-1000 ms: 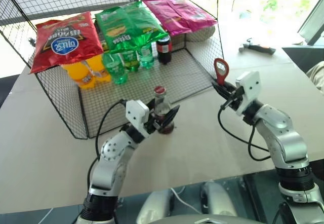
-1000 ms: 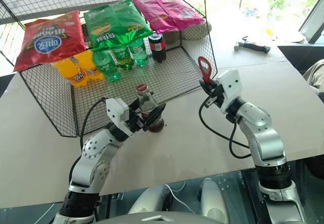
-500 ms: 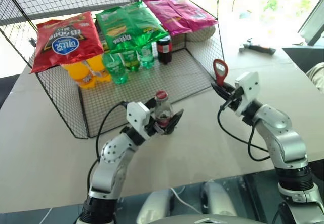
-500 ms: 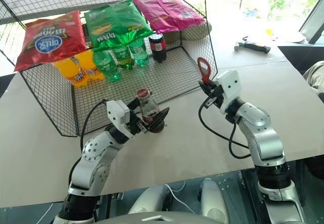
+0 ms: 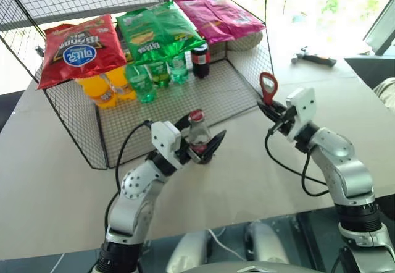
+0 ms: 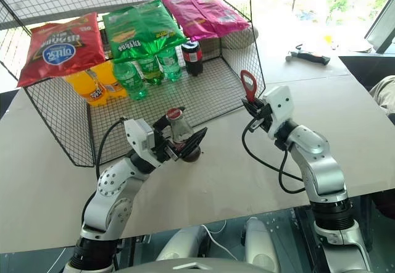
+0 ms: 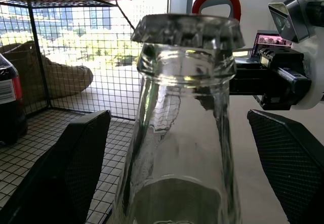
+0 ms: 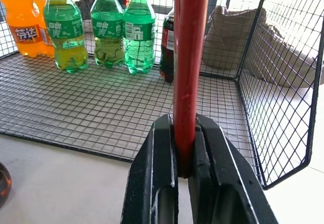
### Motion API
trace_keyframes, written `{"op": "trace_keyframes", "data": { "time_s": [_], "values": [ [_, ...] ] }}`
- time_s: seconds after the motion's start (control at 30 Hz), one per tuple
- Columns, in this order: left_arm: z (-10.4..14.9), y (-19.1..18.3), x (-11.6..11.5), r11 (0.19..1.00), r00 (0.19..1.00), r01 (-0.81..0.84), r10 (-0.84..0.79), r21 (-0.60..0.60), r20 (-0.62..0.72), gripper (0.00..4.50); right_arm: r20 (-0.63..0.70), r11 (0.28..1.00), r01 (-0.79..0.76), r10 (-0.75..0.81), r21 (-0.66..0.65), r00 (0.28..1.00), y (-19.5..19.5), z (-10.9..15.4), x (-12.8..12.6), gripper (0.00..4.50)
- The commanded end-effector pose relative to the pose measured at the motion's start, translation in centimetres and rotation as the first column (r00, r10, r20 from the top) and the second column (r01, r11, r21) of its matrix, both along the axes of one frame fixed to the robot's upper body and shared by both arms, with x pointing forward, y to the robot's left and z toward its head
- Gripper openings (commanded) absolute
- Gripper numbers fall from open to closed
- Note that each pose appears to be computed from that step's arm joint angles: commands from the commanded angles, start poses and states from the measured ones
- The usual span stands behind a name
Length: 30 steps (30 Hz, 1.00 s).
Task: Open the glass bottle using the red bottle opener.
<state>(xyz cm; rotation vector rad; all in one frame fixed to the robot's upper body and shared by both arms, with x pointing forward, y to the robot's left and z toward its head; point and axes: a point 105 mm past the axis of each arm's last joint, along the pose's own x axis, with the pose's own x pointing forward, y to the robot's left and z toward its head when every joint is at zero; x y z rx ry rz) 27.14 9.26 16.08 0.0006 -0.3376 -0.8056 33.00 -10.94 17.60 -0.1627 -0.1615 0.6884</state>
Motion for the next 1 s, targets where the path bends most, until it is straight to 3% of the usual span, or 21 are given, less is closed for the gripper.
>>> {"op": "trace_keyframes", "data": {
  "time_s": [0.03, 0.43, 0.47, 0.5, 0.63, 0.8, 1.0],
  "values": [
    [1.5, 0.0, -0.5, 1.0, 0.998, 0.005, -0.003, -0.024, 0.058, 4.46, 0.072, 1.0, -0.019, 0.018, 0.008, 0.997, 0.3, 1.7, -0.2, 0.0],
    [1.9, 0.1, -0.7, 0.999, 0.998, 0.011, -0.008, -0.051, 0.067, 4.46, 0.076, 0.999, -0.043, 0.042, 0.007, 0.996, 1.0, 1.7, -0.4, 0.0],
    [1.9, 0.1, -0.7, 0.999, 0.998, 0.012, -0.008, -0.049, 0.069, 3.97, 0.074, 0.999, -0.045, 0.044, 0.007, 0.996, 1.1, 1.6, -0.4, 0.0],
    [1.8, 0.1, -0.7, 0.999, 0.998, 0.012, -0.009, -0.046, 0.07, 3.81, 0.074, 0.999, -0.046, 0.046, 0.006, 0.996, 1.1, 1.6, -0.4, 0.0],
    [1.1, 0.1, -0.9, 1.0, 0.998, 0.013, -0.011, -0.021, 0.059, 2.06, 0.076, 0.998, -0.061, 0.062, -0.011, 0.995, 1.3, 1.5, -0.4, 0.0],
    [0.5, 0.2, -0.9, 1.0, 0.999, 0.002, -0.002, -0.002, 0.043, 2.05, 0.158, 0.985, -0.128, 0.145, -0.116, 0.977, 3.1, 2.1, -1.4, 0.0],
    [0.1, 0.2, -0.7, 1.0, 0.999, -0.008, 0.008, 0.006, 0.033, 2.05, 0.394, 0.921, -0.124, 0.276, -0.37, 0.877, 7.1, 2.6, -2.6, 0.0]
  ]
}}
